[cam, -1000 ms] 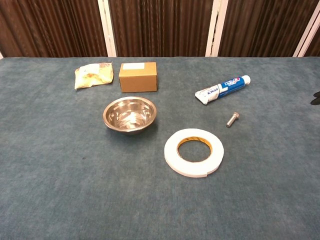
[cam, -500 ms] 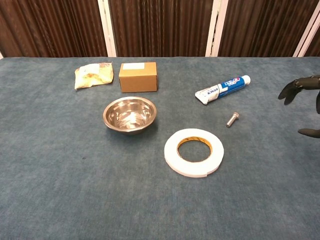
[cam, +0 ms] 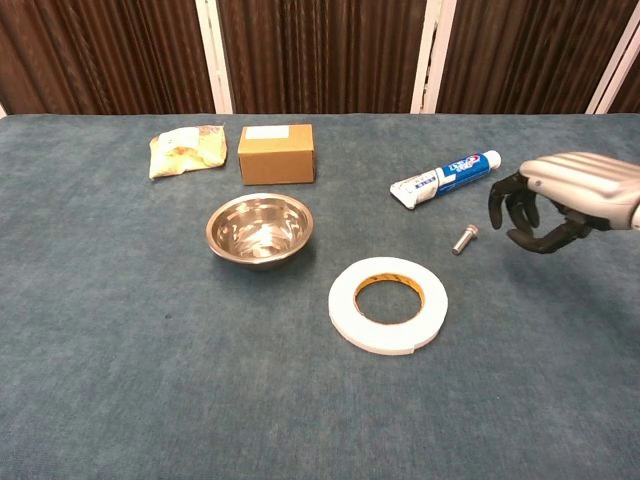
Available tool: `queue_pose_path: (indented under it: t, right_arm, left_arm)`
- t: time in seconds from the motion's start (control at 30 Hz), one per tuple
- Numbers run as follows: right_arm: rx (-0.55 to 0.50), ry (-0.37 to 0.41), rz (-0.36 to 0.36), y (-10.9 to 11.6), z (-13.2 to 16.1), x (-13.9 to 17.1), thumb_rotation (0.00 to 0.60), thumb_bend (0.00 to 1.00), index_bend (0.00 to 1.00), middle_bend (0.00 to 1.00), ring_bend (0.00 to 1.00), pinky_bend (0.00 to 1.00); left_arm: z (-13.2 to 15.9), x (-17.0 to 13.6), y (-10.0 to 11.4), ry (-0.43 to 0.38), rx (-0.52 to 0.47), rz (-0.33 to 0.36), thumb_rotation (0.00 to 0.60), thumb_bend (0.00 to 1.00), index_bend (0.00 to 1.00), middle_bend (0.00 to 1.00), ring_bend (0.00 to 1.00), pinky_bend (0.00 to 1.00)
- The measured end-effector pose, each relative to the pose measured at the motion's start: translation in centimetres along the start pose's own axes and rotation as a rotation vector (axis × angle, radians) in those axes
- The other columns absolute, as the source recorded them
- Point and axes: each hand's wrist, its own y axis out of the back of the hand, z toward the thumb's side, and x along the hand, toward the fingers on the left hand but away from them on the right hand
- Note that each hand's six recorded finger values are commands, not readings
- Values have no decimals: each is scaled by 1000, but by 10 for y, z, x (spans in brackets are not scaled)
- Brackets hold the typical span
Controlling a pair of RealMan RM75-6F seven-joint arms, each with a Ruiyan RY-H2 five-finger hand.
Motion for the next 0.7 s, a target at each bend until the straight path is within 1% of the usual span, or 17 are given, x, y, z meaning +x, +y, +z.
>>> queue_pose_path:
  t: [0.37,0.53,0.7]
  right_arm:
    - [52,19,8,-3,14,-16,600,549,577,769,659,967]
    - [97,14,15,-6,17,-22,600,549,583,818,701,998]
    - [131,4,24,-10,19,-27,600,549,595,890,755,1000]
  left_arm:
    - [-3,0,4,11,-6,11,600,454,380,382,329,428]
    - [-4,0,4,11,-5,12,600,454,378,384,329,428]
    - [-4,0,4,13,-5,13,600,454,377,387,329,429]
